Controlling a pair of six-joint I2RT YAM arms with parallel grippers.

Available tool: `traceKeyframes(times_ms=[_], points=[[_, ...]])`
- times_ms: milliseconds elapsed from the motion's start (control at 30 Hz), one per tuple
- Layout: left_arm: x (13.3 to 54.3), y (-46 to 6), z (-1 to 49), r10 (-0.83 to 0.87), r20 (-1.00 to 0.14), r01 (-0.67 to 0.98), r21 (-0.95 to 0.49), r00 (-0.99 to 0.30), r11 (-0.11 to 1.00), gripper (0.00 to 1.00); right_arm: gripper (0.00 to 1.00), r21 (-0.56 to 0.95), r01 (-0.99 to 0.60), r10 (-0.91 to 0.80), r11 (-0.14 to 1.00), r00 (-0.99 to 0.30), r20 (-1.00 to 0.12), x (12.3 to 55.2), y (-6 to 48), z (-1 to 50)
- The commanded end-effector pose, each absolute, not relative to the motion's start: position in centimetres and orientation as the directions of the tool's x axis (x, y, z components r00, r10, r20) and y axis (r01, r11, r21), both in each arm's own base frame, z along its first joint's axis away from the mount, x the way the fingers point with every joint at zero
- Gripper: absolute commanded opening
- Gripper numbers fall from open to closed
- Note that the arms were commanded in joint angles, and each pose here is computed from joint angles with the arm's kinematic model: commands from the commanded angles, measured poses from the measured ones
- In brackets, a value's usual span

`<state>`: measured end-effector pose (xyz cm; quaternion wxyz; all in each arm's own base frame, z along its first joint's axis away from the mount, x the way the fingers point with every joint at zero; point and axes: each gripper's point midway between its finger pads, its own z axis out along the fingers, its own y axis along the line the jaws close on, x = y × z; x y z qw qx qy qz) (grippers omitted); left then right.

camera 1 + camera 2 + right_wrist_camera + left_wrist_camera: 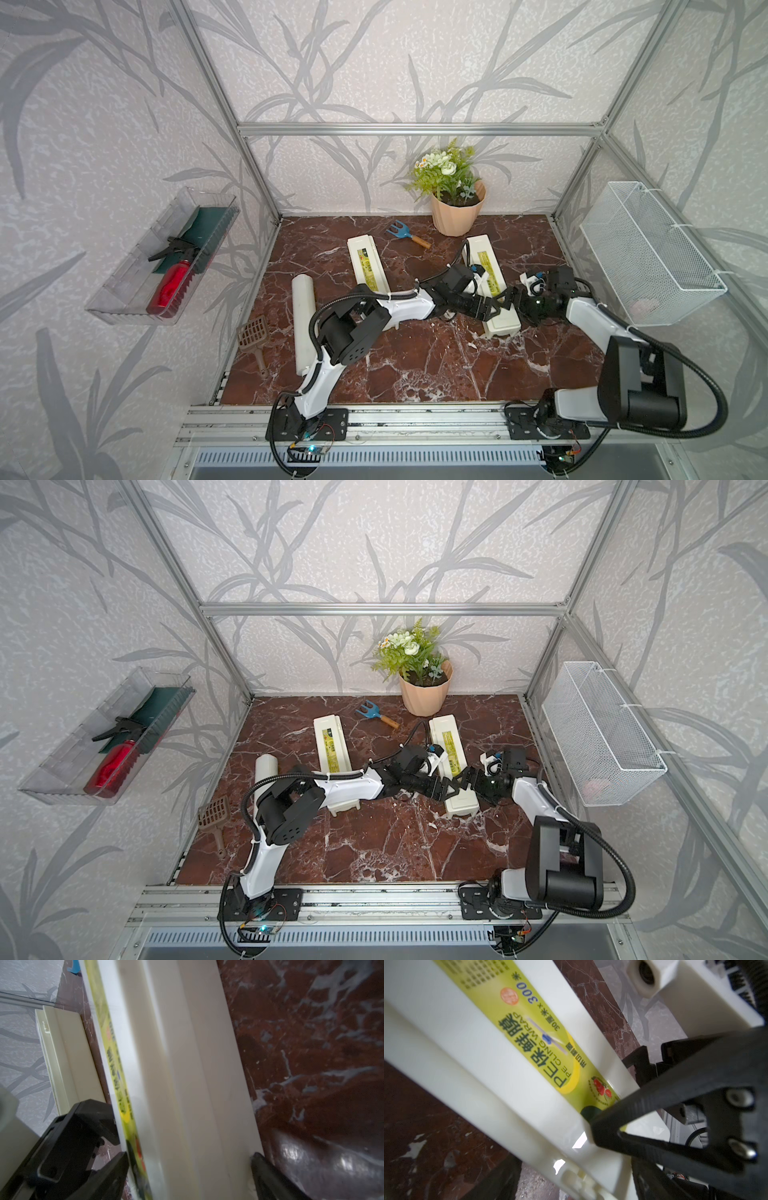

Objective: Put plastic wrap rolls into dispensers
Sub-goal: Close the lid on the plastic wrap cutting box.

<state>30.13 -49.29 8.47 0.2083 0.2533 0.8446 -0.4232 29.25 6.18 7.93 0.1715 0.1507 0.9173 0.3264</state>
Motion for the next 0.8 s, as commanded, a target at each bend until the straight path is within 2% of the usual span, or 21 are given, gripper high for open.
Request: traceKeyframes(times_ms=[0,133,467,767], points=[[29.5,-46.7,2.9,0.326,-0.449,0.547,-0.566,-0.832,0.616,0.82,0.87,0.688,0.177,0.416,0.704,-0.887,-0.199,28.5,6.9,8.5],[29.8,-46.3,3.1,0.324,-0.444,0.542,-0.569,-0.835,0.618,0.82,0.73,0.744,0.190,0.430,0.641,-0.891,-0.143,27.6,8.0,7.8],[29.6,-46.0,3.4,0.335,-0.441,0.548,-0.575,-0.833,0.608,0.83,0.68,0.828,0.176,0.466,0.532,-0.878,-0.113,25.6,10.3,8.5],[29.3,-45.5,3.6,0.330,-0.415,0.526,-0.584,-0.848,0.618,0.83,0.63,0.860,0.162,0.451,0.483,-0.888,-0.087,23.7,12.4,7.7]])
